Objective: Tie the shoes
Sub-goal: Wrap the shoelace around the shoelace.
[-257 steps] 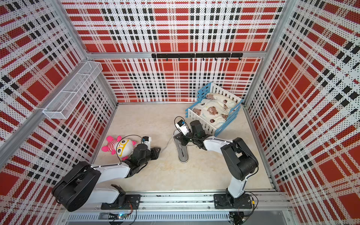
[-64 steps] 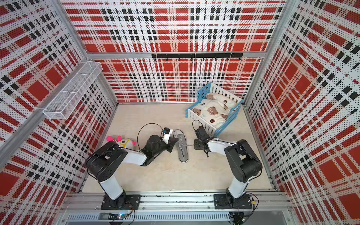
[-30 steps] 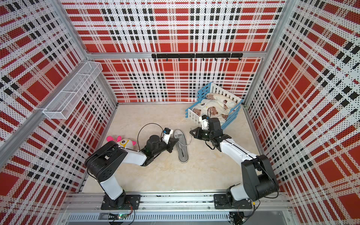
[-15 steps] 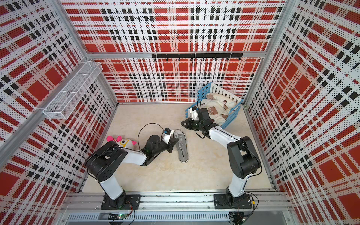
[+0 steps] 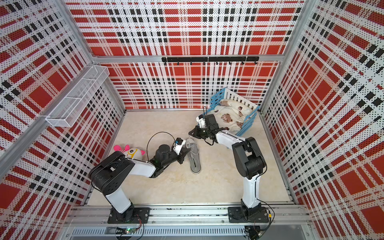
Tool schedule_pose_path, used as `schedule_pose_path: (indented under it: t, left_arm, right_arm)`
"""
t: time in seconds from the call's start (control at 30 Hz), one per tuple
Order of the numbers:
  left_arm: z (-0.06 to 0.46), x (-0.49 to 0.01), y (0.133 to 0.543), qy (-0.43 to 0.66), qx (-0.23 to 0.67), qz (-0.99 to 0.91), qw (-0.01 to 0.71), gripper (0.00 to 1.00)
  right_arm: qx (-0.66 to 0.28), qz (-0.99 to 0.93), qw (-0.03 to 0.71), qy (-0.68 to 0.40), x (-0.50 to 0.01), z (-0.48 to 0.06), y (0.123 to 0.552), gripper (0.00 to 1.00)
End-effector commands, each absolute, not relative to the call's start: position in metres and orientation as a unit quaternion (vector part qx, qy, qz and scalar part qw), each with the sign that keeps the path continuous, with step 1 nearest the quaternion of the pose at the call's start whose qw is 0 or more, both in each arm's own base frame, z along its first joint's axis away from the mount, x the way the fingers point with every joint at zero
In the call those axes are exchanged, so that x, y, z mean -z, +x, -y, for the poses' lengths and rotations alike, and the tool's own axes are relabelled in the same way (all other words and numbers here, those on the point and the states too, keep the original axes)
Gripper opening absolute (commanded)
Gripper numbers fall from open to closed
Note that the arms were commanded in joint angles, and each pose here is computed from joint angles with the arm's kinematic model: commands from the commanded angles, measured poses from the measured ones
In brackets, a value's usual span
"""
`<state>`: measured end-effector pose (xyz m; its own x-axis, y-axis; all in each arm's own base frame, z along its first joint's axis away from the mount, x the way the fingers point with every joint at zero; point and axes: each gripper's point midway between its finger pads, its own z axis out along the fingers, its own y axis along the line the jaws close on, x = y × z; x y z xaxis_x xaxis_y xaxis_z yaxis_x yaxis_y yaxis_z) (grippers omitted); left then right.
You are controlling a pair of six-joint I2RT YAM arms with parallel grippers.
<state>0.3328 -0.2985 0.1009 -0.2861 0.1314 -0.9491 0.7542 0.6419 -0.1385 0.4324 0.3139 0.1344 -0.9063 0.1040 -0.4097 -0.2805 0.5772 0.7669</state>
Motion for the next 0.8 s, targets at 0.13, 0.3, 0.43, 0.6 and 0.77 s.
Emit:
schedule_pose_path:
  t: [0.13,0.3,0.43,0.6,0.77]
  left_arm:
    - [0.296,-0.111,0.325,0.319,0.304,-0.726,0.528,0.0]
    - [0.295,-0.112,0.323,0.322,0.303,-0.723,0.53,0.0]
    - [0.294,-0.113,0.321,0.323,0.305,-0.72,0.532,0.0]
    - [0.294,-0.113,0.32,0.323,0.308,-0.719,0.533,0.0]
    - [0.292,-0.116,0.32,0.32,0.309,-0.717,0.536,0.0]
  right_arm:
    - [-0.47,-0.859,0.172,-0.105,-0.131,-0.337,0.403,0.0]
    - [-0.488,-0.853,0.152,-0.111,-0.134,-0.346,0.386,0.0]
    - [-0.486,-0.857,0.133,-0.111,-0.121,-0.349,0.376,0.0]
    - [-0.479,-0.86,0.13,-0.116,-0.115,-0.344,0.373,0.09]
    - [-0.476,-0.86,0.141,-0.116,-0.122,-0.336,0.376,0.29]
